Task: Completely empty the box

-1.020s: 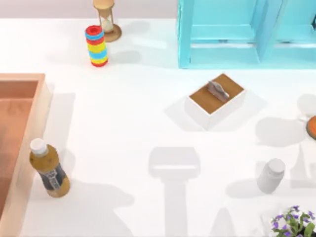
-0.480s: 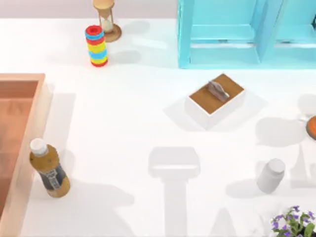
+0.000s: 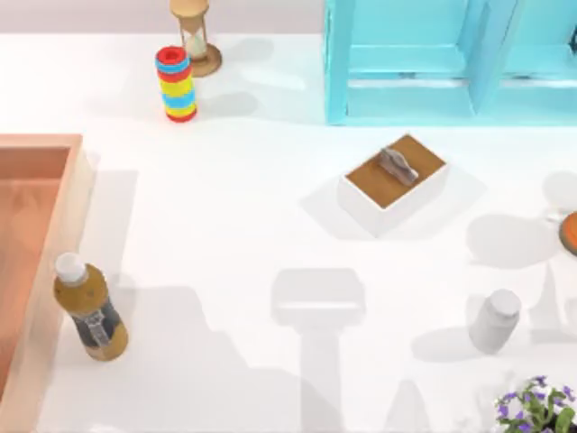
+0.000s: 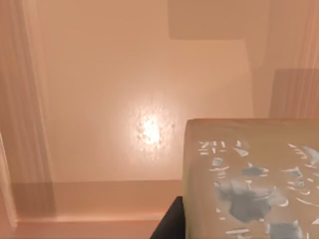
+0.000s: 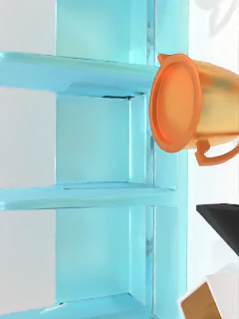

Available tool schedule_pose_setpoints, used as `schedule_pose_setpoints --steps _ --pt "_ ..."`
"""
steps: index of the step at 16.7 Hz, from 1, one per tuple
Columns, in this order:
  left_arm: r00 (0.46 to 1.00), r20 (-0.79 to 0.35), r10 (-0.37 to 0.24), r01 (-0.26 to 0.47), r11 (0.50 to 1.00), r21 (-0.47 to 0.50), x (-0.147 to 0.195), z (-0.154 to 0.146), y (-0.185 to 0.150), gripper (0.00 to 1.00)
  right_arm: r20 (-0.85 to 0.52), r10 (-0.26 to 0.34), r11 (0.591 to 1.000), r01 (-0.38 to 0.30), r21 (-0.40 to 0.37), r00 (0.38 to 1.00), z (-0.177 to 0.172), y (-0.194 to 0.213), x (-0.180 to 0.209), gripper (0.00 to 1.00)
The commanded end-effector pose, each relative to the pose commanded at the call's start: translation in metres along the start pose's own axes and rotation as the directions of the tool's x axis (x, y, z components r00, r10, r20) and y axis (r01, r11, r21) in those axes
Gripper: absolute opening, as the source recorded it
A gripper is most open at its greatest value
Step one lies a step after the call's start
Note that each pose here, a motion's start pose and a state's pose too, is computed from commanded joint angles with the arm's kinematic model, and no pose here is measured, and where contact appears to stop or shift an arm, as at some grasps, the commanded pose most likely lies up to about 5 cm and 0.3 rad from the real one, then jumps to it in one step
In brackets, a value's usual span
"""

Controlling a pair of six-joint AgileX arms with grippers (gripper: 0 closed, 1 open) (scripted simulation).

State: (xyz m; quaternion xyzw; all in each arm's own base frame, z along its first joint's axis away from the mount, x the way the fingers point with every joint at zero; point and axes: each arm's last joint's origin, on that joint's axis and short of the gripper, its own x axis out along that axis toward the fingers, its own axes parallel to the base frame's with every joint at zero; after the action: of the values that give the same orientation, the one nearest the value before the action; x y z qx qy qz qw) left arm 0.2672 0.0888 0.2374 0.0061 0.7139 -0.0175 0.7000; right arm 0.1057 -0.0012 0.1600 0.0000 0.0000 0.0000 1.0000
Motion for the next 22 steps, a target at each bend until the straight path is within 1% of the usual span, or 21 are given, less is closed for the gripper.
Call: schedule_pose_setpoints --steps 2,4,9,11,13,15,16,18,20,22 --pt "1.0 0.011 0.004 -0.004 1.0 -0.001 -0.022 -0.004 -0.002 0.0 0.0 0.0 1.0 0.0 0.0 1.0 0.0 0.0 0.0 1.0" --pt "1.0 0.022 0.008 -0.008 1.0 -0.001 -0.034 -0.007 -0.003 0.0 0.0 0.0 1.0 0.0 0.0 1.0 0.0 0.0 0.0 1.0" --pt "1.0 0.02 0.008 -0.008 1.0 -0.002 -0.033 -0.006 -0.003 0.0 0.0 0.0 1.0 0.0 0.0 1.0 0.0 0.0 0.0 1.0" --pt "1.0 0.024 0.017 -0.017 1.0 0.009 -0.032 0.003 -0.008 0.0 0.0 0.0 1.0 0.0 0.0 1.0 0.0 0.0 0.0 1.0" --pt "0.999 0.038 0.032 -0.033 0.999 0.026 -0.029 0.022 -0.025 0.0 0.0 0.0 1.0 0.0 0.0 1.0 0.0 0.0 0.0 1.0" --pt "0.997 0.061 0.045 -0.048 0.998 0.043 -0.024 0.044 -0.056 0.0 0.0 0.0 1.0 0.0 0.0 1.0 0.0 0.0 0.0 1.0" --pt "0.996 0.072 0.048 -0.052 0.997 0.05 -0.02 0.054 -0.078 0.0 0.0 0.0 1.0 0.0 0.0 1.0 0.0 0.0 0.0 1.0" --pt "0.995 0.092 0.045 -0.05 0.997 0.061 -0.009 0.067 -0.133 0.0 0.0 0.0 1.0 0.0 0.0 1.0 0.0 0.0 0.0 1.0" --pt "0.995 0.098 0.032 -0.037 0.998 0.055 0.006 0.065 -0.198 0.0 0.0 0.0 1.0 0.0 0.0 1.0 0.0 0.0 0.0 1.0" --pt "0.996 0.091 0.017 -0.021 0.999 0.043 0.021 0.047 -0.257 0.0 0.0 0.0 1.0 0.0 0.0 1.0 0.0 0.0 0.0 1.0"
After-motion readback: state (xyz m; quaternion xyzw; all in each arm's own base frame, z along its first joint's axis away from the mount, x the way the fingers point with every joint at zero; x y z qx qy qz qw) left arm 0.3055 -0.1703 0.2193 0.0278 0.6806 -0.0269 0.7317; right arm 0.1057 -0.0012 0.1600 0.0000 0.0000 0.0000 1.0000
